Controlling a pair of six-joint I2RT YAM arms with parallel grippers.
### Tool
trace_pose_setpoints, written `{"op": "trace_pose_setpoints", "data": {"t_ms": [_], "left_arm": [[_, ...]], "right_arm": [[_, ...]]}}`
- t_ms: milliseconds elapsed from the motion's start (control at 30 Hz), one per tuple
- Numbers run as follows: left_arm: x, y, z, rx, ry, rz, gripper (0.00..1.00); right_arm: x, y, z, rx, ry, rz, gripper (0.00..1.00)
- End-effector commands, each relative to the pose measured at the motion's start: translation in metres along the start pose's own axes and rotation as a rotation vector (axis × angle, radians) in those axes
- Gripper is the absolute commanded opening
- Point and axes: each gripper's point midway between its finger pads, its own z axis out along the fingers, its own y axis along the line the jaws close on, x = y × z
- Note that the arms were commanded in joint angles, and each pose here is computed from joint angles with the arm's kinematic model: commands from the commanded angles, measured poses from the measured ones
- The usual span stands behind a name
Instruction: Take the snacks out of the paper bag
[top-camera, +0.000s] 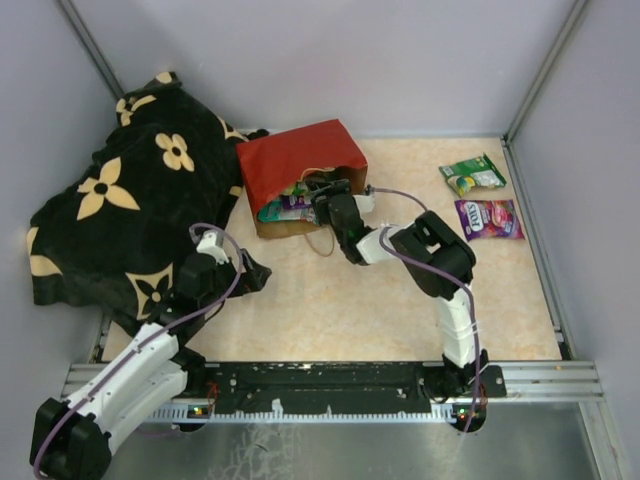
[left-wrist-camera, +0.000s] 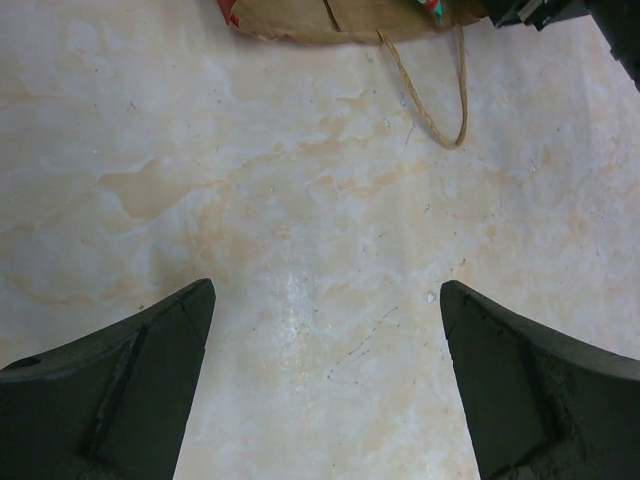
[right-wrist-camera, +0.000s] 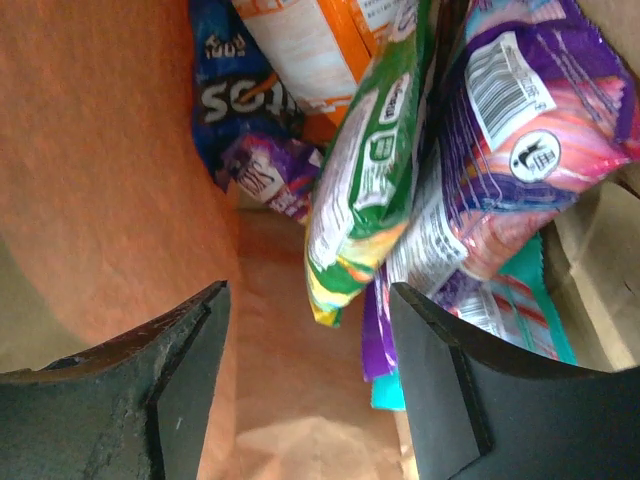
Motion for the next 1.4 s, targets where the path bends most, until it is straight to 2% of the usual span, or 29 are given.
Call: {"op": "trace_pose_setpoints", "data": {"t_ms": [0, 500, 567, 700, 833, 900, 1033, 1200, 1300, 1367], "left_arm": [[0.001, -0.002, -0.008, 0.009, 0.017, 0.003, 1.0], [0.005, -0.001, -0.012, 0.004, 0.04, 0.012, 0.99], [0.003, -0.002, -0.014, 0.003, 0.038, 0.012, 0.99], [-0.002, -0.004, -0.02, 0.007, 0.03, 0.011, 0.99], [-0.008, -0.011, -0.023, 0.033, 0.005, -0.011, 0.99], [-0.011, -0.016, -0.025, 0.055, -0.007, -0.02, 1.0], [-0.019, -0.022, -0.026, 0.069, -0.022, -0.016, 1.0], [-0.024, -0.025, -0.021, 0.06, -0.008, 0.006, 1.0], [-0.026, -0.026, -0.019, 0.056, 0.007, 0.003, 1.0], [-0.026, -0.029, -0.018, 0.067, 0.012, 0.007, 1.0]], "right_arm": [[-0.021, 0.022, 0.019, -0.04, -0.128, 0.08, 0.64], [-0.013, -0.021, 0.061, 0.132, -0.138, 0.026, 0.52], [-0.012, -0.018, 0.065, 0.132, -0.143, 0.021, 0.46], [-0.008, 0.0, 0.064, 0.095, -0.126, -0.021, 0.19], [0.0, 0.039, 0.041, -0.014, -0.09, -0.118, 0.01], [0.007, 0.065, 0.015, -0.094, -0.062, -0.161, 0.0], [0.028, 0.088, -0.039, -0.191, 0.13, -0.259, 0.0], [0.048, 0.052, -0.11, -0.11, 0.448, -0.626, 0.0], [0.025, 0.023, -0.156, -0.042, 0.573, -0.772, 0.0], [0.001, 0.005, -0.181, -0.004, 0.66, -0.761, 0.0]]}}
